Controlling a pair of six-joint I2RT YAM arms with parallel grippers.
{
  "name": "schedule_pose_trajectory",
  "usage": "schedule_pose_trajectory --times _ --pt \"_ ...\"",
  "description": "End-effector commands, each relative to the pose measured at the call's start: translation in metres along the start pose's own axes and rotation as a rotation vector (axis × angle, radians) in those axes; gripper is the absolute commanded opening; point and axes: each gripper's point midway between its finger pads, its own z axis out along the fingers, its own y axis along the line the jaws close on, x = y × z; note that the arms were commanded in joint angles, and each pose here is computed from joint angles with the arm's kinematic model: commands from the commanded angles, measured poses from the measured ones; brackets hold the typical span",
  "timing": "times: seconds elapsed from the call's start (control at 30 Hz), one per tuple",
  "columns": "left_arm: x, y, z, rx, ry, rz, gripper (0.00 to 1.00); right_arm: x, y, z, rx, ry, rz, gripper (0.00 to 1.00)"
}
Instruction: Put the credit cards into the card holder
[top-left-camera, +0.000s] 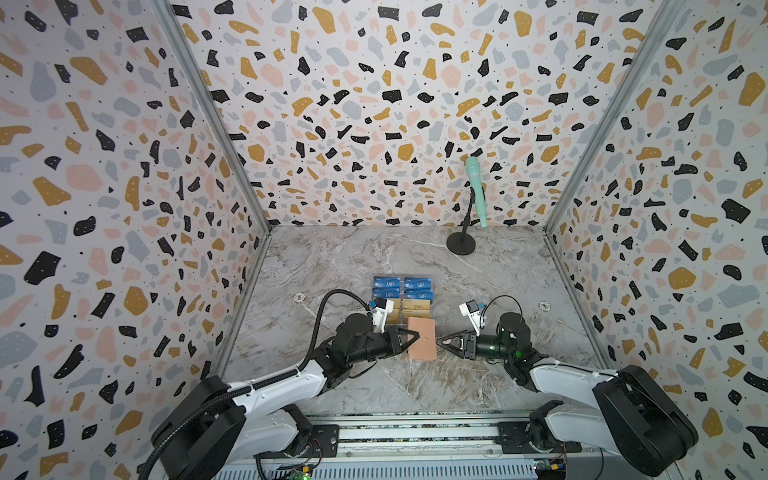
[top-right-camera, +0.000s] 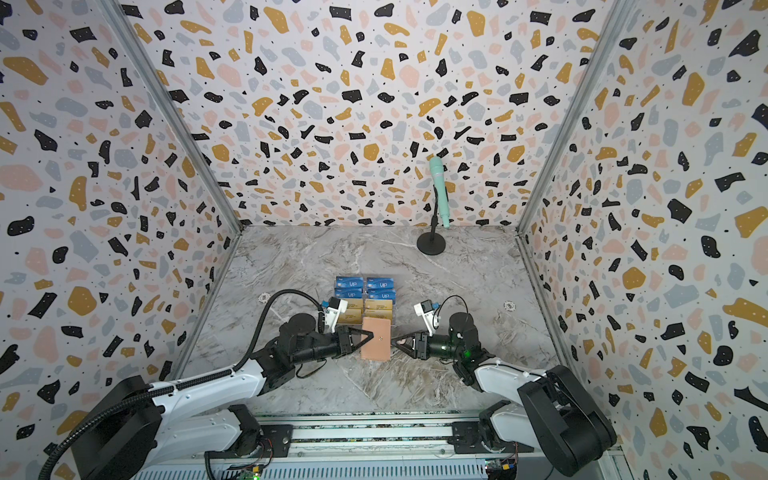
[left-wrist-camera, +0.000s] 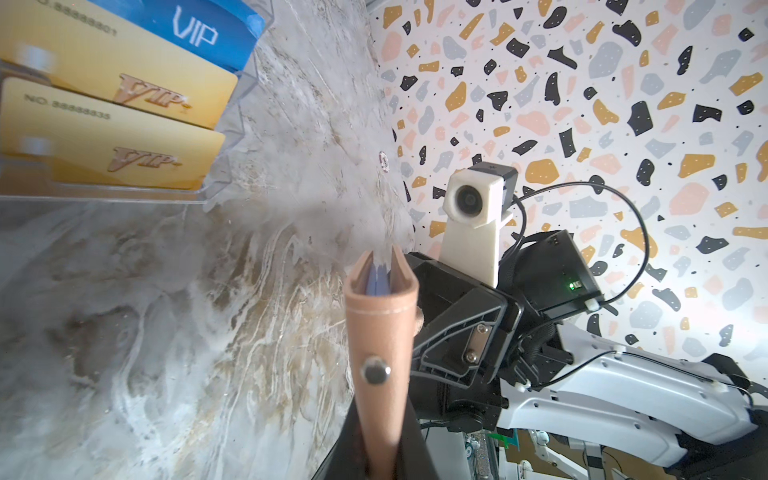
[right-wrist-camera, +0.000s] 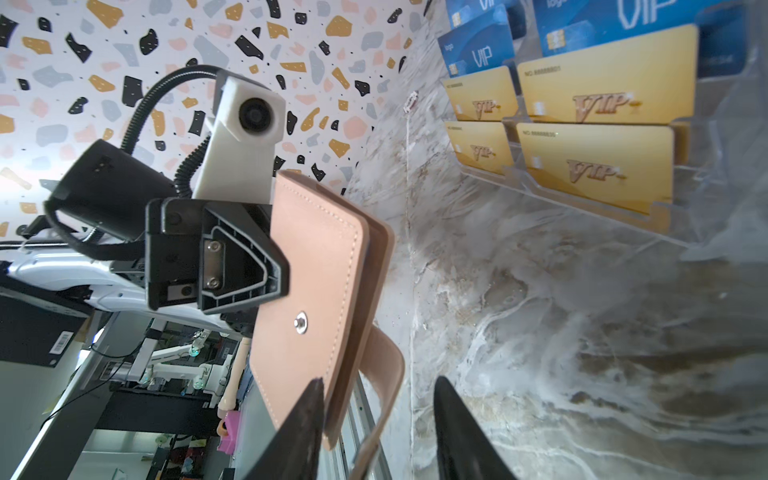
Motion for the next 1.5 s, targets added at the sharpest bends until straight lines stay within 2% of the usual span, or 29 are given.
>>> schedule_pose_trajectory --times 0.0,0.73,1.47 --pt "-0.006 -0.023 -0.003 0.101 -0.015 0.016 0.00 -0.004 0.017 -0.005 -0.082 -0.017 -0.034 0.43" --pt "0.001 -0.031 -0.005 0.171 0.009 0.006 0.00 -0.009 0.050 -0.010 -0.342 -0.036 -0.029 0.40" --pt "0.002 -0.047 -0.008 0.279 0.008 -0.002 0.00 -0.019 0.087 -0.008 -0.448 -0.001 -0.090 0.38"
